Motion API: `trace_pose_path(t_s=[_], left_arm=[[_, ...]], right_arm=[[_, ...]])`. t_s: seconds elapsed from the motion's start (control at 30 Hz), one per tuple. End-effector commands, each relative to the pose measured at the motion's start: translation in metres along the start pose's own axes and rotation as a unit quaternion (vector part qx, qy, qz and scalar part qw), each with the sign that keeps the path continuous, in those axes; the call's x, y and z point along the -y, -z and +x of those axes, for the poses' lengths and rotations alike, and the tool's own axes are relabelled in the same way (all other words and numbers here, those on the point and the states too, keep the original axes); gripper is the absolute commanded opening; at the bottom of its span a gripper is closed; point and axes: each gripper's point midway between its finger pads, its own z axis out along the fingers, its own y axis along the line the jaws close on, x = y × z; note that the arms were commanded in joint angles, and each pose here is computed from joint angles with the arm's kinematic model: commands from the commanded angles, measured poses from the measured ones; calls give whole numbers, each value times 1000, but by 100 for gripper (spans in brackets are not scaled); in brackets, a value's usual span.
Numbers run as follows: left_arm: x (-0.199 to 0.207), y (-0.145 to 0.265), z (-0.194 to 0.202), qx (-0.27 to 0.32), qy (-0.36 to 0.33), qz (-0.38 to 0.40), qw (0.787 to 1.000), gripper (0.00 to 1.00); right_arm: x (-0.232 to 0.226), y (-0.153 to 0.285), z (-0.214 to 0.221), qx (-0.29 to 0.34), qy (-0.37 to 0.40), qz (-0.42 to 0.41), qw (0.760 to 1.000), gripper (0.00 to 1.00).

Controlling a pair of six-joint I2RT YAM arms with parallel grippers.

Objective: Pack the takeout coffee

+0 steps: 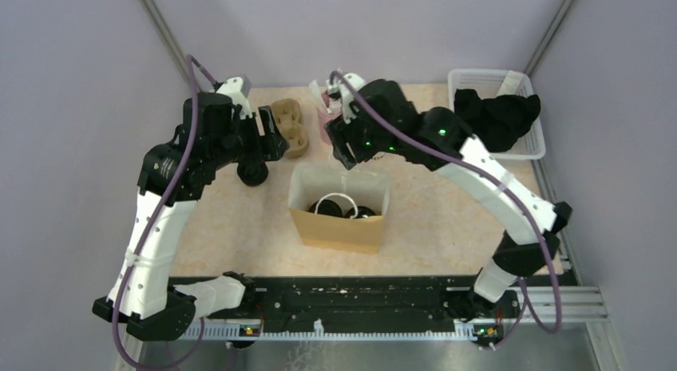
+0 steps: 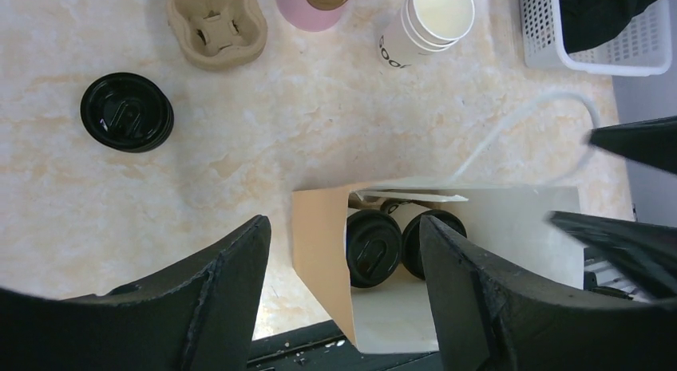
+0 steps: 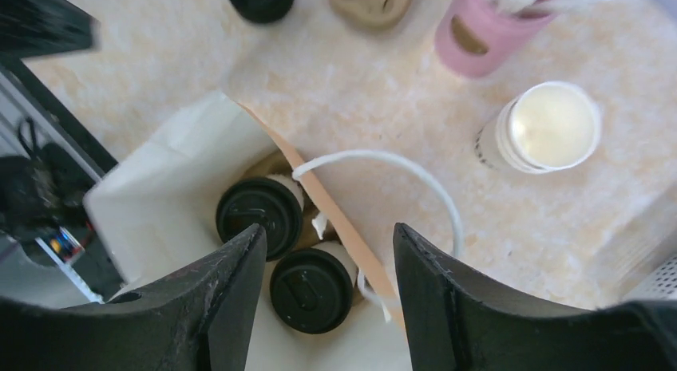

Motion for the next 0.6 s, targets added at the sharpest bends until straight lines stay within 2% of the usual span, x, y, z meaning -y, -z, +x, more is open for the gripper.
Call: trace_pose_path(t_s=[0.0,0.17,0.3,0.43,0.57], left_arm=[[2,-10,-6,9,-8,3,1000,75],[4,-16,-4,1,-7,7,1000,75],[2,-16,-2,-1,-2,1,1000,75],[0,-11,-3,-1,4,-7,1000,75],[-7,-6,-1,-2,8,-25,1000,76]], right_arm=[[35,64,-63,157,-53,46,985,61],[116,38,-90,206,-150,91,963,62],[165,-13,-104,212,-162,97,959,61],[198,-65,-110,208,-173,99,958,58],[210,-119,-100,180,-182,74,964,54]])
